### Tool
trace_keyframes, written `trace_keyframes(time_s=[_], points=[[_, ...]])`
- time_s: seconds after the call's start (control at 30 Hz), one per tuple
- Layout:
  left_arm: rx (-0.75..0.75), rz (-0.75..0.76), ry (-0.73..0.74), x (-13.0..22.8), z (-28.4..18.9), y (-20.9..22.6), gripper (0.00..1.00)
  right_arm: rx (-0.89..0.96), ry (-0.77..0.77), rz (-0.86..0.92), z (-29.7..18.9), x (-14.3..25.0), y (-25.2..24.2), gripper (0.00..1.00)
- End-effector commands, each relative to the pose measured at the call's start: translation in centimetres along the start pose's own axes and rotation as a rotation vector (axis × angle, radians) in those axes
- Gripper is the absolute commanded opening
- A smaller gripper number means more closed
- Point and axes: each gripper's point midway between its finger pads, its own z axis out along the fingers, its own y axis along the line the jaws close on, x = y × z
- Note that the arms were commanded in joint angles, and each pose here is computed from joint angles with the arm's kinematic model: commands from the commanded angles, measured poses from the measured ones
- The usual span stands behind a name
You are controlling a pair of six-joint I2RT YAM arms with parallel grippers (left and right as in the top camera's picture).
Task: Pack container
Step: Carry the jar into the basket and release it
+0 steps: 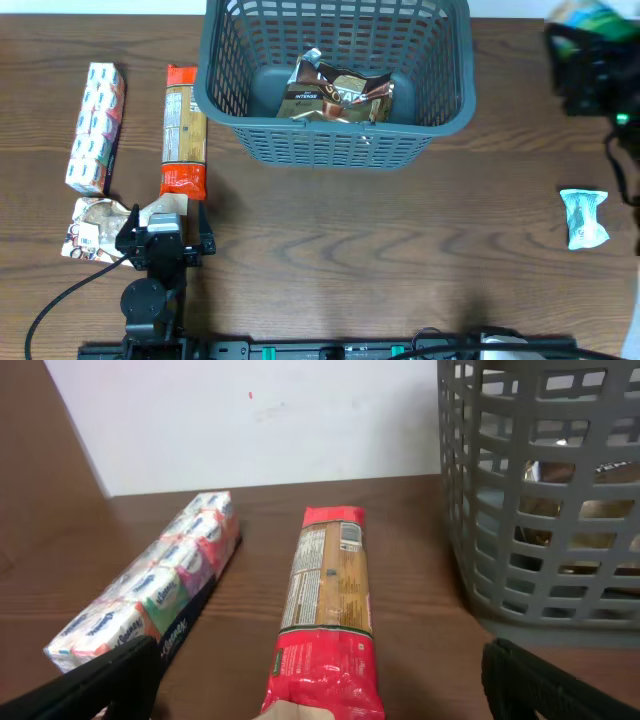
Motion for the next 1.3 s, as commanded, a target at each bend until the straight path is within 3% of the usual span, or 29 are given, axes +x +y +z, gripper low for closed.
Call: trace_keyframes(time_s=[0.0, 0.33, 0.57, 0.83, 1.07, 1.1, 1.2, 1.27], points=[[0.003, 0.021, 0.040, 1.6, 0.2, -0.2, 0.98, -0.139, 0.067, -0.164, 3.1, 1.5, 4.2, 0.01], [0.003, 0.021, 0.040, 1.6, 0.2, -0.2, 0.99, -0.220, 0.339, -0.267, 15.0, 9.6, 11.2, 0.02], [0.003, 0.021, 0.040, 1.6, 0.2, -0.2, 0.99, -0.252, 0.574, -0.297, 21.9, 18.5, 13.4, 0.02], [0.003, 0.021, 0.040, 1.6, 0.2, -0.2, 0.98, -0.283, 0.721, -0.301, 25.7, 25.1, 14.4, 0.01], [0.003, 0.021, 0.040, 1.6, 0.2, -0.2, 0.98, -0.280, 0.734, -0.302, 26.2, 25.9, 14.4, 0.01], [0.003, 0.021, 0.040, 1.6, 0.2, -0.2, 0.99, -0.278, 0.734, -0.303, 26.2, 25.9, 14.4, 0.07], [0.003, 0.021, 0.040, 1.6, 0.2, -0.2, 0.98, -0.279, 0.741, -0.304, 26.0, 26.0, 14.3, 0.68], [0.003, 0.021, 0.040, 1.6, 0.2, -0.2, 0.99, -0.280, 0.742, -0.305, 25.8, 25.7, 14.4, 0.90]])
